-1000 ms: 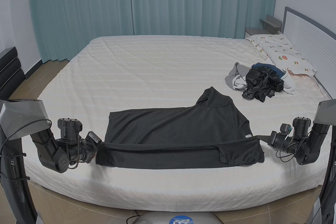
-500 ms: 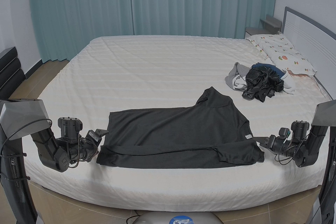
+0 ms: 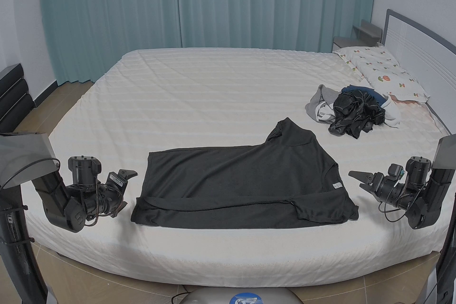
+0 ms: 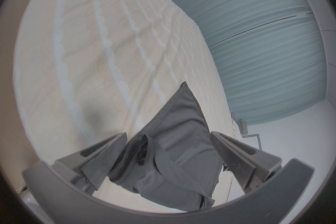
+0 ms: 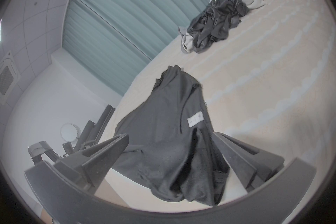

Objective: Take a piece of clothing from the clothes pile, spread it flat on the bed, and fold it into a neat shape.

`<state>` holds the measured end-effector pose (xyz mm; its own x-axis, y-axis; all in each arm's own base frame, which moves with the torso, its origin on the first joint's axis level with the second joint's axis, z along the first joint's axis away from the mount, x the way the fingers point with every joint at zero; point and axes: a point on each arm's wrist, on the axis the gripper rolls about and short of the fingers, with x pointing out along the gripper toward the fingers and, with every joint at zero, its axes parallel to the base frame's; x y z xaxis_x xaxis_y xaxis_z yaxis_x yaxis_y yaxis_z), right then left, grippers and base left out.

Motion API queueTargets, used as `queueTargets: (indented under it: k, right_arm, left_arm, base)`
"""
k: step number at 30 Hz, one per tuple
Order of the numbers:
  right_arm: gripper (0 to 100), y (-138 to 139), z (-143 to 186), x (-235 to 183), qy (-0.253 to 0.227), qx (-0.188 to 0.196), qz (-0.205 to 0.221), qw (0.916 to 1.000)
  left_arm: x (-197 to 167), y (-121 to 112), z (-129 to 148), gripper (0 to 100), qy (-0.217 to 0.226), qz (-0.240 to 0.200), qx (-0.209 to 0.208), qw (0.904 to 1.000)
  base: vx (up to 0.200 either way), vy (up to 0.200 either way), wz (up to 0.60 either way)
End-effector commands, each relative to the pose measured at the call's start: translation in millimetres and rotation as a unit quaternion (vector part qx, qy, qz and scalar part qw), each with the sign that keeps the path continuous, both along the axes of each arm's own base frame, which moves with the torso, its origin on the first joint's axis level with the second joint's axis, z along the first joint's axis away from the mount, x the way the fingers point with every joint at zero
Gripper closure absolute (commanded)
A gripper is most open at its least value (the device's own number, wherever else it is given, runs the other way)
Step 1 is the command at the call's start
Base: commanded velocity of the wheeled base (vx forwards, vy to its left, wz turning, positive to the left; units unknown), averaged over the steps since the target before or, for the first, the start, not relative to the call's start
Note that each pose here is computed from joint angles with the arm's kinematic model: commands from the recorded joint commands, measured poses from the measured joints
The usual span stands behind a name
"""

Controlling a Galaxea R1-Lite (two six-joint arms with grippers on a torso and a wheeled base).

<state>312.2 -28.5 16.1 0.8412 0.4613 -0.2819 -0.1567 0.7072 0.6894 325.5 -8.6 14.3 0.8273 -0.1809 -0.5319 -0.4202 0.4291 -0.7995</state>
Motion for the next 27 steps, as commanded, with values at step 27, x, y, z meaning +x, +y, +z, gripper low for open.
queueTargets:
  k: [27]
  right_arm:
    - [0,207,-8,35,0.156,-0.060,0.037,0.9853]
  left_arm:
    - [-25,4,0,0,0.012,-0.014,-0.025,0.9995]
  base:
    - [0.000,0.000,0.00]
